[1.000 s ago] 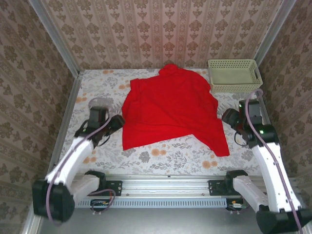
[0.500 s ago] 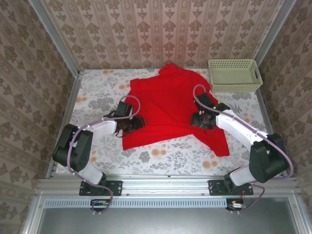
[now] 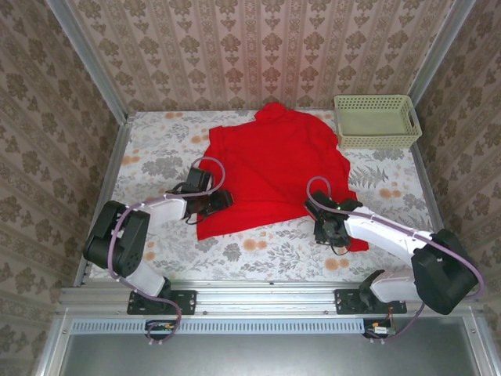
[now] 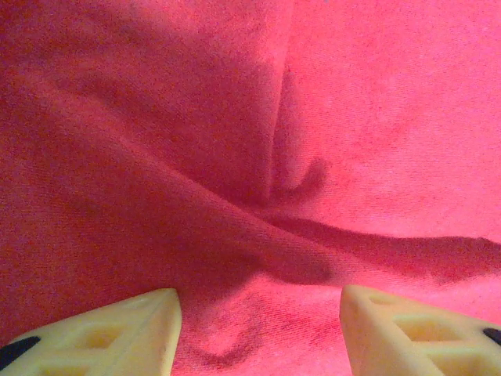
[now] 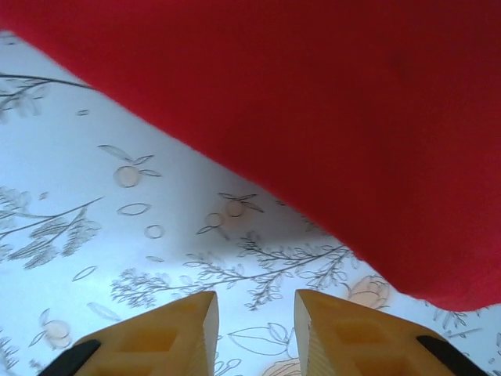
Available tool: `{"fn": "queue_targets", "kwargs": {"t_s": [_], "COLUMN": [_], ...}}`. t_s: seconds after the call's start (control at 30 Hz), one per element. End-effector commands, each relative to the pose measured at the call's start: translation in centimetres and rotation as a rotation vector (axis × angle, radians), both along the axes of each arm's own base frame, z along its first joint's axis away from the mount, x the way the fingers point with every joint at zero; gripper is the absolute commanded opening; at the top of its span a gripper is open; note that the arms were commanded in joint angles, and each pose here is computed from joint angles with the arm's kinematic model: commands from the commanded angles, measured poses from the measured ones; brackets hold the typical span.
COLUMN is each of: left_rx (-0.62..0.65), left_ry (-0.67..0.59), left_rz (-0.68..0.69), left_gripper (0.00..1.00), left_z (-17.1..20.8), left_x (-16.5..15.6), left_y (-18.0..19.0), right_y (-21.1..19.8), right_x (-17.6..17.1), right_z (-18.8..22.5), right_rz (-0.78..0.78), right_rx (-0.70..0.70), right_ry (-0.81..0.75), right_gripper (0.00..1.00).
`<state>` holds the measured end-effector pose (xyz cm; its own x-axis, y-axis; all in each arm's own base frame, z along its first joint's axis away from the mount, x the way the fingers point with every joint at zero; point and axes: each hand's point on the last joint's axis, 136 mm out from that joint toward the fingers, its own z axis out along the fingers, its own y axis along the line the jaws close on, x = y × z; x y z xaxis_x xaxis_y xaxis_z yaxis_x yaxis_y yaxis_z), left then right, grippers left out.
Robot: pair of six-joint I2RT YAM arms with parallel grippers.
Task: Fold the inside-out t-shirt
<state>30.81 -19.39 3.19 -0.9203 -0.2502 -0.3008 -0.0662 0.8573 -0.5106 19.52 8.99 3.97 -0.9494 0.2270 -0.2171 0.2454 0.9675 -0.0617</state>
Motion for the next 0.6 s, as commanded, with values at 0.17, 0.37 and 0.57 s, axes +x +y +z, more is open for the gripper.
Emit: {"fn": "queue_targets", "kwargs": {"t_s": [0.17,0.37,0.57], "left_rx": [0.018,0.013,0.011], "left_ry": [0.034,0.034,0.035], "left_rz": [0.019,0.027,0.028], "left_gripper": [0.58,0.58,0.58], "left_z": [-1.2,-1.2,-1.1], "left_x": [-1.1,-1.0,-1.0], "left_y": [1.0,1.3,1.3], "right_y": [-4.1,-5.0,-4.0], "right_x": [-0.2,0.0,-0.8], "right_z": [0.0,0.1,0.3], "right_rz": [-0.099,-0.115,-0.091], "right_rx": [-0.192,-0.222,-0.218], "right_ry": [-0.006,-0.007,-0.005], "right_gripper": [0.3,0.27,0.25]}}
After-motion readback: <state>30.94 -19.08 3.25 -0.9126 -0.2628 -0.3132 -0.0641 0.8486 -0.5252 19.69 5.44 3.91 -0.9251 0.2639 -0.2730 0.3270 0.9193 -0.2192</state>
